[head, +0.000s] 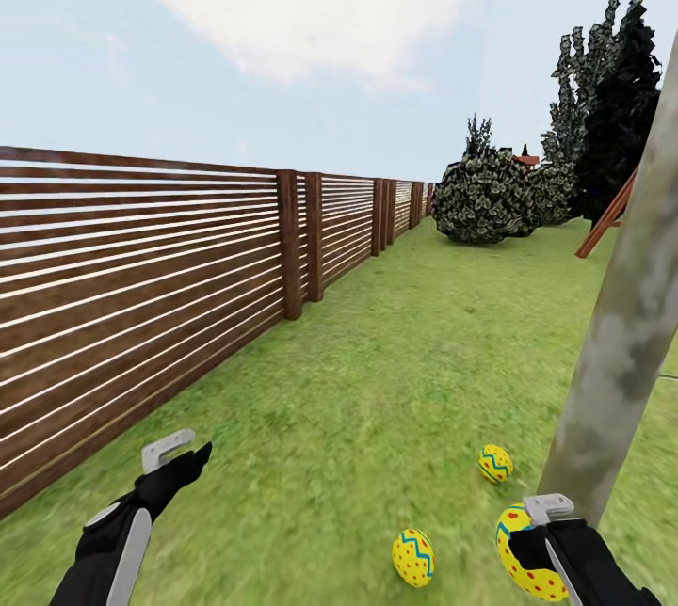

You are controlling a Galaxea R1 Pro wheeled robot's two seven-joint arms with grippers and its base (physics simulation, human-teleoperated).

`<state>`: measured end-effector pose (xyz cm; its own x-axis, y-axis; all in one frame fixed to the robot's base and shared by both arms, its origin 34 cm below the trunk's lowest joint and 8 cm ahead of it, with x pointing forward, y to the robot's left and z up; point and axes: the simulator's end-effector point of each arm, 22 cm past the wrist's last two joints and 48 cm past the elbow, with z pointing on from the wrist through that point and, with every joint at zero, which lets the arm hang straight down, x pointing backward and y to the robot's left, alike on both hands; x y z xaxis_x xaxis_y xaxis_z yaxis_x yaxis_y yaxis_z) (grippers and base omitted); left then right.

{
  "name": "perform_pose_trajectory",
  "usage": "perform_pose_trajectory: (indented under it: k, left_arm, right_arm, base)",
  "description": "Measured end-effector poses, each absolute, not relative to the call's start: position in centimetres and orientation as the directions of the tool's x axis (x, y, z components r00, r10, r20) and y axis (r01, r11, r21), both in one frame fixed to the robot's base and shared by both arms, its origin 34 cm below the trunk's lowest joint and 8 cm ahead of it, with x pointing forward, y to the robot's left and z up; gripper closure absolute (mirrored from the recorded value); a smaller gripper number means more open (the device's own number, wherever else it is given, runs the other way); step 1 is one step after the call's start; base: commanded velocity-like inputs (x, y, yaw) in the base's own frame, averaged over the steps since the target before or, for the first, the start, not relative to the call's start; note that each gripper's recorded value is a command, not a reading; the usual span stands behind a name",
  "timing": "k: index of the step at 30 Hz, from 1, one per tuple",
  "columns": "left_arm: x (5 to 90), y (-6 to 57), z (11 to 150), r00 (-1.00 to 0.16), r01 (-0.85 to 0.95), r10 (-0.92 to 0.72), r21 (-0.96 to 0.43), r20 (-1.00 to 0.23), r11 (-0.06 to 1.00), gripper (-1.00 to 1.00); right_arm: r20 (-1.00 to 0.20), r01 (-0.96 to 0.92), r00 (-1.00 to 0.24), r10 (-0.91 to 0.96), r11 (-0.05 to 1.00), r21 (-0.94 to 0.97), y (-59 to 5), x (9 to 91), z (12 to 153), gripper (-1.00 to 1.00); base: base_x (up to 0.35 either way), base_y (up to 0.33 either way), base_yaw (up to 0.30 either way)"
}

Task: Take the three Easter eggs out of the wicker basket on the lawn in the garden, then place them on the lawn next to a single tree (choose any tree) so that all three eggs are next to the same tree and none are left in the basket.

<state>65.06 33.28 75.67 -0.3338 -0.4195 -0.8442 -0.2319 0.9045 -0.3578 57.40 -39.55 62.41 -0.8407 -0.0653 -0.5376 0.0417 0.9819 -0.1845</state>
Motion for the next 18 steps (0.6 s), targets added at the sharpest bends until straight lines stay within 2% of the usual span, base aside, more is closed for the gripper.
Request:
perform_pose_trajectory:
  k: [18]
  left_arm:
    - [64.7, 32.5, 72.1, -0.343, -0.216, -0.409, -0.352, -0.846, 0.911, -1.0]
  right_arm:
    - [-0.542, 0.051, -0.839, -0.053, 0.983, -0.175, -39.6, 56.9, 58.9, 1.0]
  base:
    - [0.0, 0.0, 0.0]
